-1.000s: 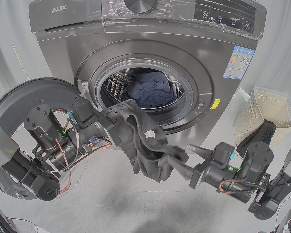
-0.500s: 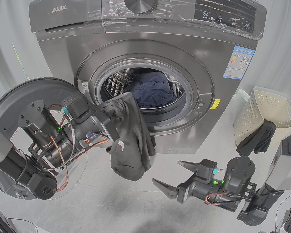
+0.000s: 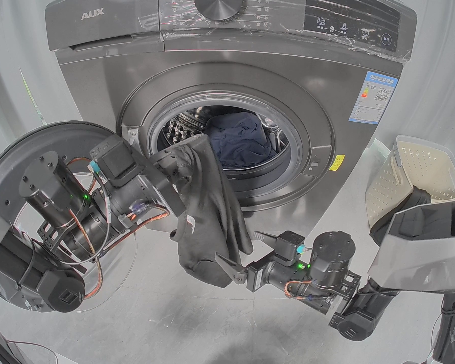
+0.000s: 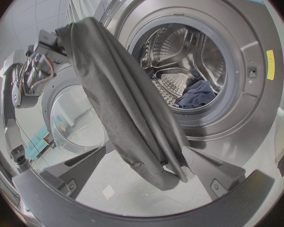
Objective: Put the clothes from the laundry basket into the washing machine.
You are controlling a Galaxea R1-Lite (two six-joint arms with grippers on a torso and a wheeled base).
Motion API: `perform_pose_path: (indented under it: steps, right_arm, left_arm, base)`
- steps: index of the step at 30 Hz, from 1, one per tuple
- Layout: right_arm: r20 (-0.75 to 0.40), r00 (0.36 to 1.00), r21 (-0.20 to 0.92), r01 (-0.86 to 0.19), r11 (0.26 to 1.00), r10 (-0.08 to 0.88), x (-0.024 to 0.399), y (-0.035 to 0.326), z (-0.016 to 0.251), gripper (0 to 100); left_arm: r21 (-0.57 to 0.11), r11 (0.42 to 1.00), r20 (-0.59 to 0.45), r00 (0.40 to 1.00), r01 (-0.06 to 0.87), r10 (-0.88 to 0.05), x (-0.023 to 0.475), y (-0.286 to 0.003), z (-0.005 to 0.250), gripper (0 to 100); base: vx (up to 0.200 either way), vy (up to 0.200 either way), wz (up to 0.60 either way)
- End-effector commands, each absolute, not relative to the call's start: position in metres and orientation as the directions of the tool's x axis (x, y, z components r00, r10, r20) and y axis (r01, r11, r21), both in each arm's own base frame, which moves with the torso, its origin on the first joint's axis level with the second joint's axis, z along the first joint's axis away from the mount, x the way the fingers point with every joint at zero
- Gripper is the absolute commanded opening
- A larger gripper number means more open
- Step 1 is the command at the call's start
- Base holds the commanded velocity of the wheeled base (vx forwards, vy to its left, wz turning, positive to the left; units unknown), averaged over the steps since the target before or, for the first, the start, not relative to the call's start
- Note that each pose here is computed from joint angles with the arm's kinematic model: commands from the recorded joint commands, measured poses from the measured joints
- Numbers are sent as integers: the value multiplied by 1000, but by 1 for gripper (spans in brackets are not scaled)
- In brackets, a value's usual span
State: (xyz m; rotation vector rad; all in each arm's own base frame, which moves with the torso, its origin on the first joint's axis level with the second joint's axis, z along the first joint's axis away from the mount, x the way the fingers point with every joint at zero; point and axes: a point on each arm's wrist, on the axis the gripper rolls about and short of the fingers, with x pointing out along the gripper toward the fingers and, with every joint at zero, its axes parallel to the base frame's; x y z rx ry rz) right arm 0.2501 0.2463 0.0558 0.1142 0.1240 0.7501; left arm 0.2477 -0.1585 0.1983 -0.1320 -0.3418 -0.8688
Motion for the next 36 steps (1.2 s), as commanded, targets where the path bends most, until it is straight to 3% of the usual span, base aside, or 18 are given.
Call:
perform_pose_path:
  steps: [1, 11, 31, 32, 36]
  right_arm:
    - [-90, 713, 141, -682, 718, 695, 261, 265, 32, 100]
    - [-21, 757, 128, -646, 753, 653, 310, 280, 14, 100]
    - [46, 784, 128, -620, 774, 619, 341, 284, 5, 100]
    - [48, 784, 128, -620, 774, 619, 341, 284, 6, 0]
    - [60, 790, 130, -613, 780, 610, 342, 279, 14, 0]
  left_arm:
    - [28, 635, 363, 584, 772, -726, 246, -161, 203, 0]
    - [38, 620, 383, 562, 784, -733, 238, -162, 210, 0]
    - [42, 590, 400, 528, 806, -749, 228, -165, 216, 0]
    - [41, 591, 399, 529, 805, -749, 228, -165, 216, 0]
    - [32, 609, 383, 553, 792, -740, 233, -164, 211, 0]
  base:
    - [0, 0, 0]
    - [0, 0, 0]
    - [0, 0, 0]
    - [0, 0, 0]
    - [0, 0, 0]
